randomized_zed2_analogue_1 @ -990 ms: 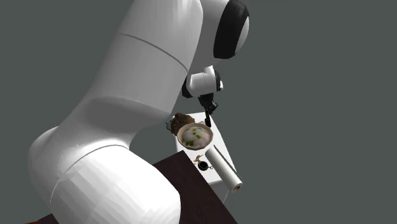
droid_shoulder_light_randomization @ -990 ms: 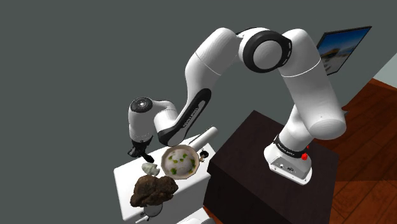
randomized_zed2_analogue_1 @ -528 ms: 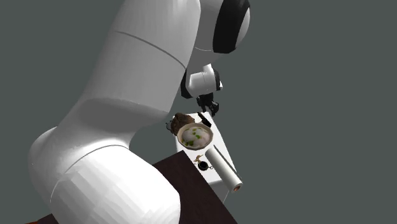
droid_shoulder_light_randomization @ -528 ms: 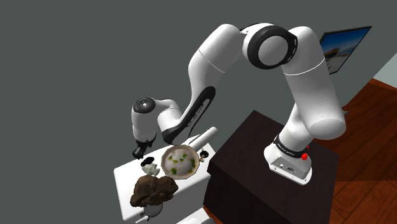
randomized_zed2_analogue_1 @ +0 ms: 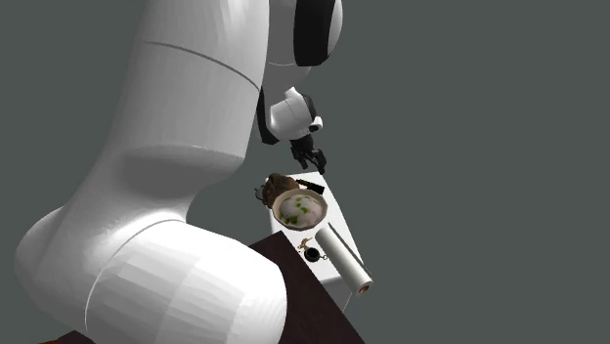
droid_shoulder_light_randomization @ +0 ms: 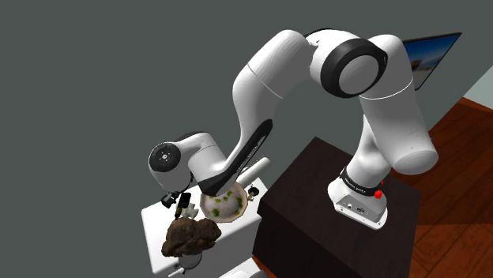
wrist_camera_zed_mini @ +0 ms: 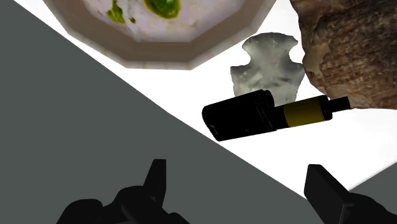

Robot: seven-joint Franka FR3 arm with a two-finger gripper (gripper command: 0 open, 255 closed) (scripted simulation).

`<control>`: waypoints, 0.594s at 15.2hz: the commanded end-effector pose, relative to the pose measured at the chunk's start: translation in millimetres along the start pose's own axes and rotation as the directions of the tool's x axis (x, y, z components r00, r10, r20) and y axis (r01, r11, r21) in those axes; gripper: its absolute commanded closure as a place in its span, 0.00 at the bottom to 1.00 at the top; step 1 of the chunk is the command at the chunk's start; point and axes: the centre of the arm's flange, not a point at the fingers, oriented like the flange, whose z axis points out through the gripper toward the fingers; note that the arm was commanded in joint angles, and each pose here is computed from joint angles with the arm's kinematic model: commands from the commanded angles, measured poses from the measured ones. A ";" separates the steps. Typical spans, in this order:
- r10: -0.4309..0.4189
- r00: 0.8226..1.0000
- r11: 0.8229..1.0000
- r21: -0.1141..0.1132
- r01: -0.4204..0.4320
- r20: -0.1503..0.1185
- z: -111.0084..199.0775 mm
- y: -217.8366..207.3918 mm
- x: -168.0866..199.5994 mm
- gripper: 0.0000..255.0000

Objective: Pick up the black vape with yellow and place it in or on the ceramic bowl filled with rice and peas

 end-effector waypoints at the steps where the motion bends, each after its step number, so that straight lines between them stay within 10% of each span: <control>1: 0.001 1.000 1.000 -0.003 -0.001 -0.001 9.6 -0.2 -0.6 0.00; 9: 0.001 1.000 1.000 -0.003 -0.001 -0.001 23.2 -0.2 -0.5 0.00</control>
